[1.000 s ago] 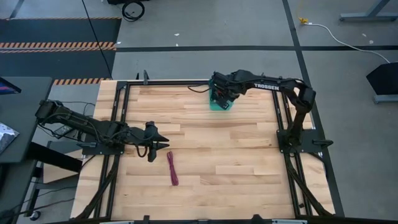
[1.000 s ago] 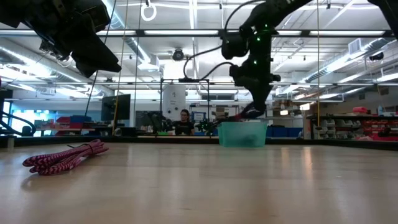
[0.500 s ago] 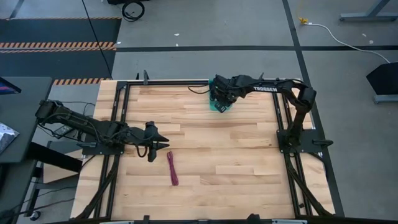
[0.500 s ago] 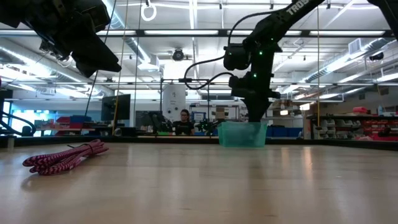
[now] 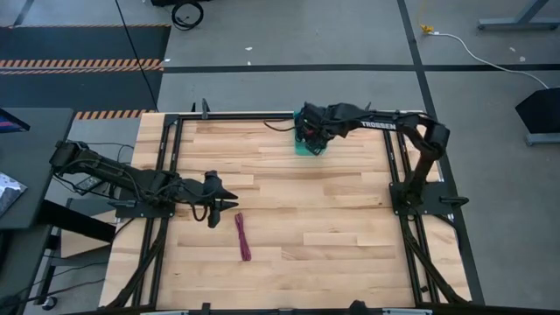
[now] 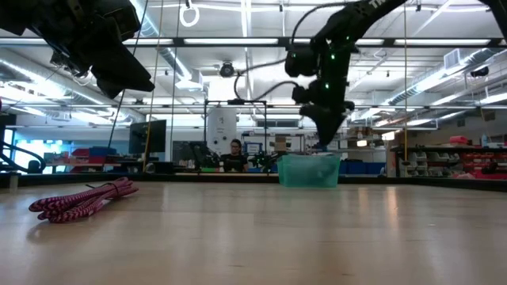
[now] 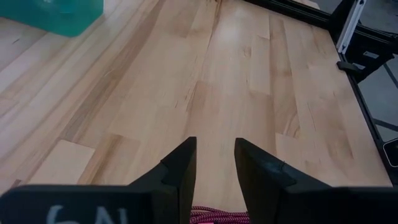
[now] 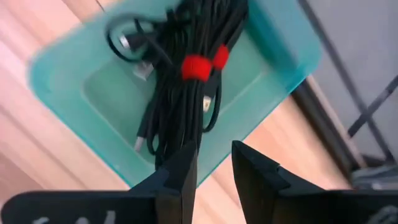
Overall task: Pick and place USB-C Cables
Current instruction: Put the black charger cable into the green bin, then put the pink charger cable into the green bin
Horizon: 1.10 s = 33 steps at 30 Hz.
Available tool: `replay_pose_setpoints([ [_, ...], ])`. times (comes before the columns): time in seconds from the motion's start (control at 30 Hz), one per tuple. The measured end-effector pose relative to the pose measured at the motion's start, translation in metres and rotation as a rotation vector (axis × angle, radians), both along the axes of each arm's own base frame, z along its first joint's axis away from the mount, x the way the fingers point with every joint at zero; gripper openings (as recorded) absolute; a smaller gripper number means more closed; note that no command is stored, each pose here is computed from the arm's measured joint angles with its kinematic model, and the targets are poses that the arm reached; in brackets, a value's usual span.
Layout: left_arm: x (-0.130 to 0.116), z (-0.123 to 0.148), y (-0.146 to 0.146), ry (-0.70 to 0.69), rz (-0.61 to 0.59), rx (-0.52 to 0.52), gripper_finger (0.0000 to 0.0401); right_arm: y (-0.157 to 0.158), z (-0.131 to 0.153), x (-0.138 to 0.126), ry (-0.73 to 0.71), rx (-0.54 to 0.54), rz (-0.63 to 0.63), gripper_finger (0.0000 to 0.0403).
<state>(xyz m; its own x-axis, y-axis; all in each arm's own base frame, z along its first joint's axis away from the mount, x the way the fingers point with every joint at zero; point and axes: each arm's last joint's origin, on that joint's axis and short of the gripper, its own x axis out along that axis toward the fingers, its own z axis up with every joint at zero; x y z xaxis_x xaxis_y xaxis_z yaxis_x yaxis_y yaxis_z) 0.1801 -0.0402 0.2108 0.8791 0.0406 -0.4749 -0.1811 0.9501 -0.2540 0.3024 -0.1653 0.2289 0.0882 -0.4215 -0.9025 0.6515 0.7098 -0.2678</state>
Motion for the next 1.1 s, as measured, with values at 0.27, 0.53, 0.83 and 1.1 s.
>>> replay_pose_setpoints([
  [0.27,0.0,0.0,0.0,0.003,0.003,-0.005,0.0117,0.038,0.066,-0.001,-0.21,0.009,0.121,0.0107],
  [0.53,-0.001,-0.001,-0.002,0.008,-0.03,0.034,0.0117,0.123,0.08,0.014,-0.319,0.23,0.494,0.0107],
  [0.83,-0.006,-0.001,-0.02,0.014,-0.207,0.048,0.0117,0.208,0.058,0.04,-0.32,0.301,0.758,0.0107],
  [1.1,-0.018,-0.001,-0.049,0.024,-0.466,-0.002,0.0117,0.265,0.034,0.067,-0.451,0.362,0.844,0.0107],
])
